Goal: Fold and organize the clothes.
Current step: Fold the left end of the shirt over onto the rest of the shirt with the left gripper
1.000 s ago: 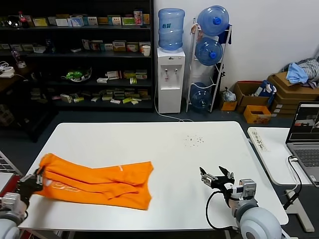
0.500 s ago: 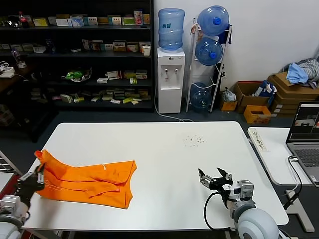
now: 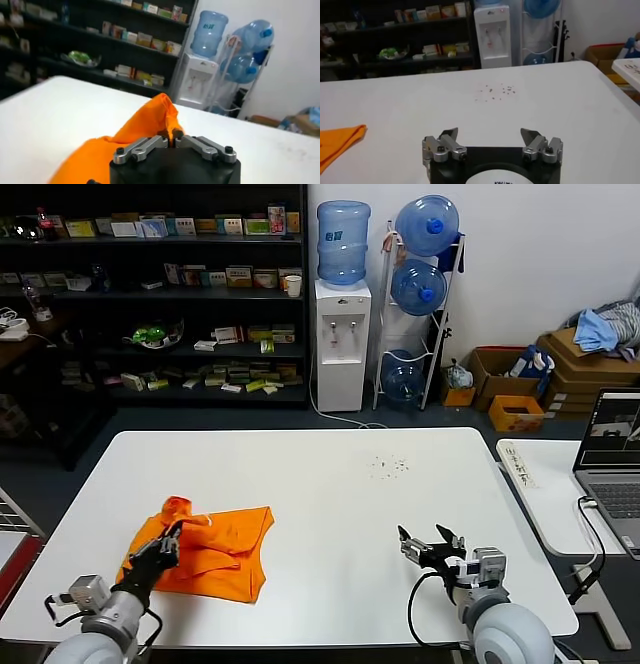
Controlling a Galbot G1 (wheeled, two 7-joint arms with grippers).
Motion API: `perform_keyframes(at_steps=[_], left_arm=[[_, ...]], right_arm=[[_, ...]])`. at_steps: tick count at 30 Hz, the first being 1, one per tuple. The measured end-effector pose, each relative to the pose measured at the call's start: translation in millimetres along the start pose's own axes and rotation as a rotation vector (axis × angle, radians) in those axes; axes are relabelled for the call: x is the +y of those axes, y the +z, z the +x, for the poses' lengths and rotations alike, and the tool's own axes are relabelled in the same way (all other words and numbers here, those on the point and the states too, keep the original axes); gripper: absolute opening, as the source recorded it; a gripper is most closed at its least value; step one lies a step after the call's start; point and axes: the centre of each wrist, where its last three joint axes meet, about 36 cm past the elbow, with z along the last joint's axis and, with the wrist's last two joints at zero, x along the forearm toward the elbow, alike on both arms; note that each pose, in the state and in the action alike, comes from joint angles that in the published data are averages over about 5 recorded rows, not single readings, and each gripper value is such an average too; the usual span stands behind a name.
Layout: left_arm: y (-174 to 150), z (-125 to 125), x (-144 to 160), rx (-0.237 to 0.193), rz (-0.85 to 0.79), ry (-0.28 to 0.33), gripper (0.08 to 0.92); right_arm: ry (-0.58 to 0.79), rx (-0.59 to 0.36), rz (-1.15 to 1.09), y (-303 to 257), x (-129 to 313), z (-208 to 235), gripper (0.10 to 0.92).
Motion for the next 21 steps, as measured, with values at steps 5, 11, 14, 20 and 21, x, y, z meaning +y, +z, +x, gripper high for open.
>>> perform_keyframes(at_steps=[5, 11, 14, 20, 21], left_arm=[[3.9, -9.4, -22.0, 0.02, 0.069, 0.042, 0.129], [6.7, -19.1, -40.6, 0.03, 0.107, 0.076, 0.129], [8.5, -23.0, -45.3, 0.036, 0.109, 0.084, 0.129], [12.3, -24.3, -47.1, 0.051, 0.091, 0.1, 0.147], [12.7, -23.9, -47.4, 0.052, 0.09, 0.105, 0.164]], right_arm=[[0.001, 0.005, -0.001, 1.4, 0.3, 0.4, 0.823], [0.001, 0.008, -0.003, 2.3, 1.0, 0.7, 0.823], [-0.001, 0.008, -0.005, 2.2, 1.6, 1.0, 0.823], [-0.002, 0.009, -0.005, 2.2, 1.5, 0.8, 0.823], [-0.003, 0.009, -0.006, 2.3, 1.8, 0.6, 0.823]])
